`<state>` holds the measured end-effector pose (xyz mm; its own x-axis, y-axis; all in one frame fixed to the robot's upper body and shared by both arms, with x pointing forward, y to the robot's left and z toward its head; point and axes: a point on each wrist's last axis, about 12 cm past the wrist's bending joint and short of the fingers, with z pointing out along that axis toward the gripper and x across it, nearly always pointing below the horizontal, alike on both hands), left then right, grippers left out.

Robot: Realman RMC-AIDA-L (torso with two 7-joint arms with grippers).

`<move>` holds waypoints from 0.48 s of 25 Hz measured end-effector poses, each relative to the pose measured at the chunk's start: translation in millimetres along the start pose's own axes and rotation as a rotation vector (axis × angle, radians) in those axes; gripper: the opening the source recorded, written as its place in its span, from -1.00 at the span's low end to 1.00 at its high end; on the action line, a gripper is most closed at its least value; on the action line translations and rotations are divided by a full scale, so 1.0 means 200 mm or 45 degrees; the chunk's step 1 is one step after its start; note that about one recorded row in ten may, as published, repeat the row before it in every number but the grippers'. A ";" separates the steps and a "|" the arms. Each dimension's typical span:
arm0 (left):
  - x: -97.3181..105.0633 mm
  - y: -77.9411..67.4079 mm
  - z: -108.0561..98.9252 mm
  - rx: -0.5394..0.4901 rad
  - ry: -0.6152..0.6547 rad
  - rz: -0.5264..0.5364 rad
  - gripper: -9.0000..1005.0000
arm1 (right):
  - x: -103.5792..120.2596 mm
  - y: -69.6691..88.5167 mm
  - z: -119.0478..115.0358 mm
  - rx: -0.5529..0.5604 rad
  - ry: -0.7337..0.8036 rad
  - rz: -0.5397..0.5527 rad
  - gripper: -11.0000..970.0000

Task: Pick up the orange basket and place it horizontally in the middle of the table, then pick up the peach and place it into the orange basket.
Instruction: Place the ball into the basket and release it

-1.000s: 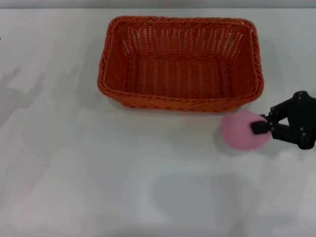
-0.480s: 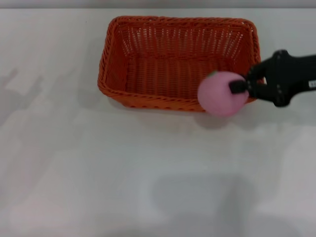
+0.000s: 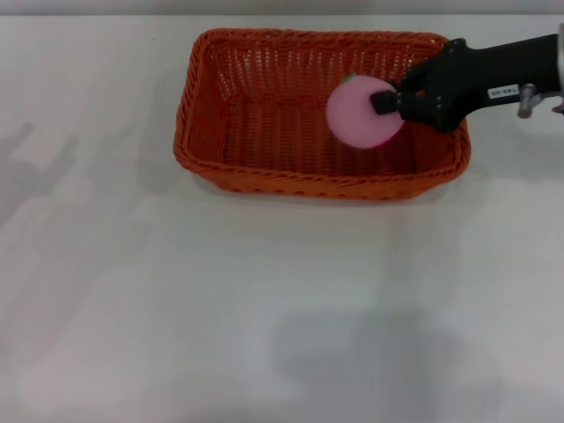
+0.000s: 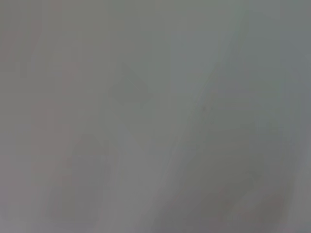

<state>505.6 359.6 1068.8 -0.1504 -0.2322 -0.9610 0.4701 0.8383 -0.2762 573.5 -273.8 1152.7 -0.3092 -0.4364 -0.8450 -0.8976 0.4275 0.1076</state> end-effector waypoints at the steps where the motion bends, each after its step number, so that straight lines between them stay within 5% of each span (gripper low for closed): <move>1: 0.00 0.00 0.00 0.002 0.002 0.001 0.58 | 0.00 -0.01 0.01 0.004 0.011 0.002 -0.73; 9: 0.00 0.00 0.02 0.008 0.006 0.004 0.58 | 0.03 -0.07 0.05 0.098 0.042 0.024 -0.70; 12: 0.00 0.00 0.02 0.003 0.004 0.002 0.58 | 0.04 -0.07 0.05 0.115 0.041 0.030 -0.42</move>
<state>509.6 357.3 1069.3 -0.1528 -0.2293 -0.9613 0.4726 0.8373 -0.2749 587.1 -275.9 1139.0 -0.3414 -0.4500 -0.8252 -0.8584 0.5069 0.0787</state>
